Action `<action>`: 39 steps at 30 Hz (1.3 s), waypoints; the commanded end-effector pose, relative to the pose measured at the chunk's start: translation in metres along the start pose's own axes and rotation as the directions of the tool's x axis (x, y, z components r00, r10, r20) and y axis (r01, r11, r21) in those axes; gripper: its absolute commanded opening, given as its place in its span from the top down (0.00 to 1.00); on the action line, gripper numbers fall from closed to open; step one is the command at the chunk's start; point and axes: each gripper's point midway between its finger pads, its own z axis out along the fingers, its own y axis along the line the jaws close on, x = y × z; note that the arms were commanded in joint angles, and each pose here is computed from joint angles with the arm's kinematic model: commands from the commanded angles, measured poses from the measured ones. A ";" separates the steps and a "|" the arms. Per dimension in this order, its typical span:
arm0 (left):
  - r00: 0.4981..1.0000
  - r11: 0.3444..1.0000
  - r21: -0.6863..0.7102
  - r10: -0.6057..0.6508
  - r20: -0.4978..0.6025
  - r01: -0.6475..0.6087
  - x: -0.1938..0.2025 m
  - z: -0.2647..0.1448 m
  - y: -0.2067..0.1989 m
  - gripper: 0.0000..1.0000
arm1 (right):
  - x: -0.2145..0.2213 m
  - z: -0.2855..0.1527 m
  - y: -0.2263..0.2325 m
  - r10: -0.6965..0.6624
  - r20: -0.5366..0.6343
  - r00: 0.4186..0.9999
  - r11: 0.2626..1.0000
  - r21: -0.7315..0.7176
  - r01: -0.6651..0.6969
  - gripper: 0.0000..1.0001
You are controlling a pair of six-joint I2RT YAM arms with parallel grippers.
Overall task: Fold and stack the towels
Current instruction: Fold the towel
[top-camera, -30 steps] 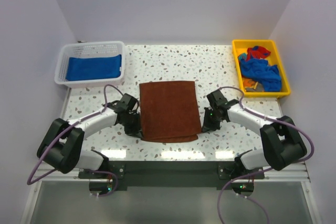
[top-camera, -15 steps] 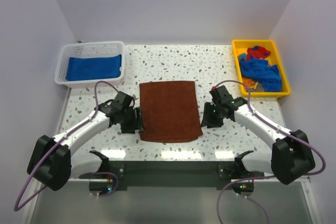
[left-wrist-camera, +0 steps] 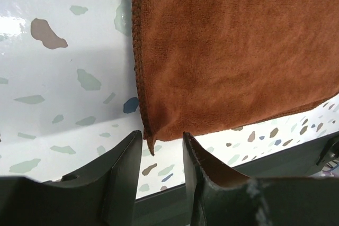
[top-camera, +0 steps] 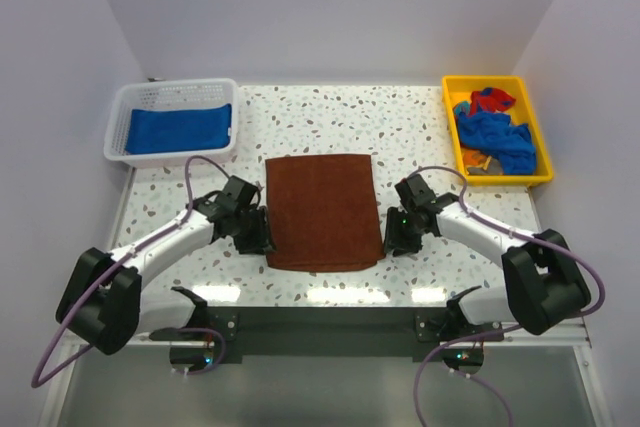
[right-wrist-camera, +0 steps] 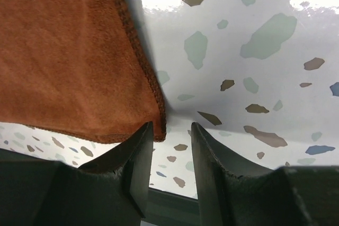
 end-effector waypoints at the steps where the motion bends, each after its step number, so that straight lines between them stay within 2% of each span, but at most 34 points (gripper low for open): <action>1: 1.000 1.000 0.006 -0.004 0.001 0.004 0.002 0.008 -0.001 0.59 | -0.002 0.007 0.009 0.028 0.011 1.000 0.999 -0.045 -0.027 0.61; 11: 0.999 1.000 -0.004 0.005 -0.050 -0.005 0.022 0.013 0.006 0.64 | 0.002 0.011 0.007 0.037 -0.002 0.999 0.998 -0.045 -0.037 0.64; 20: 0.998 1.000 0.021 0.019 -0.058 -0.018 0.026 0.017 0.002 0.75 | 0.003 0.010 0.007 0.036 0.002 0.999 0.998 -0.047 -0.036 0.66; 22: 0.998 0.999 0.023 0.024 -0.062 -0.023 0.027 0.016 0.001 0.82 | 0.003 0.009 0.007 0.037 0.005 0.999 0.998 -0.045 -0.037 0.69; 27: 0.998 0.999 0.006 0.046 -0.043 -0.046 0.018 0.004 -0.003 0.98 | 0.000 0.004 0.006 0.023 0.016 1.000 0.999 -0.037 -0.023 0.90; 29: 0.997 0.998 -0.008 0.068 -0.037 -0.069 0.012 -0.005 -0.006 1.00 | -0.004 -0.004 0.006 0.012 0.034 0.999 1.000 -0.023 -0.012 0.97; 34: 0.993 0.991 -0.065 0.115 -0.038 -0.117 0.002 -0.017 -0.004 1.00 | -0.006 -0.022 0.005 -0.030 0.034 0.999 1.000 0.001 0.030 1.00; 39: 0.988 0.988 -0.085 0.124 -0.096 -0.132 0.012 -0.016 0.004 1.00 | -0.004 -0.031 0.004 -0.041 0.032 0.999 0.999 0.004 0.040 1.00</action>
